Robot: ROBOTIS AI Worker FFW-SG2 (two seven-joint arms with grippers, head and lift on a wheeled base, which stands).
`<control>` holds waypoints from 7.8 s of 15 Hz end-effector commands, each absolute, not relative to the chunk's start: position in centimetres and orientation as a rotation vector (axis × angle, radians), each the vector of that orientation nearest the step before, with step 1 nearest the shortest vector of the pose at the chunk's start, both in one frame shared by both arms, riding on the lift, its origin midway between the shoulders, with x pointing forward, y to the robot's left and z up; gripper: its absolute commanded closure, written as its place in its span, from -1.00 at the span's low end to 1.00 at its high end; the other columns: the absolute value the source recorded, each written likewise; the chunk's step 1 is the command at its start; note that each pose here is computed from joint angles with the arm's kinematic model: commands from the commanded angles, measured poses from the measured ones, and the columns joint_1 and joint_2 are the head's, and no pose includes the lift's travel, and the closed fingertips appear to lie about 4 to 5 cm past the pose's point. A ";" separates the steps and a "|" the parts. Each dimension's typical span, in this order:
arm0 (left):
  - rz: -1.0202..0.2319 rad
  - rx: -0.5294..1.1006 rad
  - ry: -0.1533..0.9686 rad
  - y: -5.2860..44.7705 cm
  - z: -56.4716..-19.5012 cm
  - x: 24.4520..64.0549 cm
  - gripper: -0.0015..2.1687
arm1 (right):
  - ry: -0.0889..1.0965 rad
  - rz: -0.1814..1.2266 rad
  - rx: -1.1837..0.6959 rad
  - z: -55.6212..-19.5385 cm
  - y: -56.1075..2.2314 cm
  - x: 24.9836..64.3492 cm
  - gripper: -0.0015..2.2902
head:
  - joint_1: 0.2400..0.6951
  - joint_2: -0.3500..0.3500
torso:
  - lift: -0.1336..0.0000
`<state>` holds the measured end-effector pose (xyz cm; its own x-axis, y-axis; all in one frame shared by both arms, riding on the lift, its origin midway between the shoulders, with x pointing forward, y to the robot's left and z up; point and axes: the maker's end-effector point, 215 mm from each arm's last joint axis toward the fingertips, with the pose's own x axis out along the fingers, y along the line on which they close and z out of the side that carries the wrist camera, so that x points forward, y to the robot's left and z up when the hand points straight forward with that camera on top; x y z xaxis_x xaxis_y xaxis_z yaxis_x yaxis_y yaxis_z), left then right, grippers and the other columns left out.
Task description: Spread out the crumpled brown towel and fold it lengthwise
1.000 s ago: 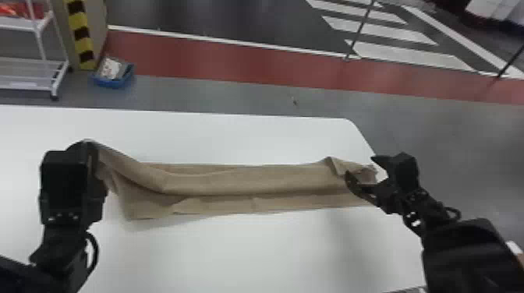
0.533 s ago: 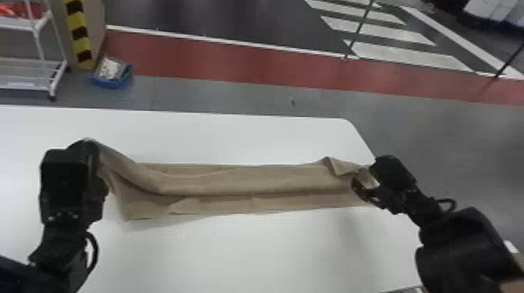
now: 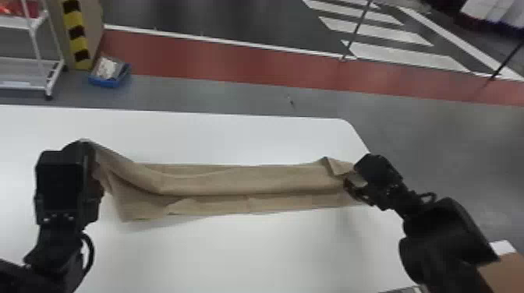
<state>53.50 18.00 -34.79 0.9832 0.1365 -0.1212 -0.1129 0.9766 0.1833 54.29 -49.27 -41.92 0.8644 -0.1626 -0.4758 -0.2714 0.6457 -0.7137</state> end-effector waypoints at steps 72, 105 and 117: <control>0.104 0.175 0.021 21.6 -28.8 59.5 0.66 | 0.004 0.385 0.039 -29.7 -50.9 59.0 0.44 | 0.15 -0.70 | -0.84; -0.082 0.379 0.178 25.5 -38.2 43.0 -0.82 | 0.054 0.369 0.095 -36.4 -56.4 46.6 0.44 | 1.00 -1.00 | -0.84; -0.663 0.303 0.034 26.4 -35.4 34.9 -0.80 | 0.071 0.385 0.112 -37.5 -55.0 46.8 0.44 | 1.00 -1.00 | -0.84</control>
<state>35.26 25.92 -34.78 0.7915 -0.6017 -0.1072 0.6062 0.7506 0.2630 46.78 -55.10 -37.40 0.9249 0.3776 -0.0440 -0.3700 0.9208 0.1230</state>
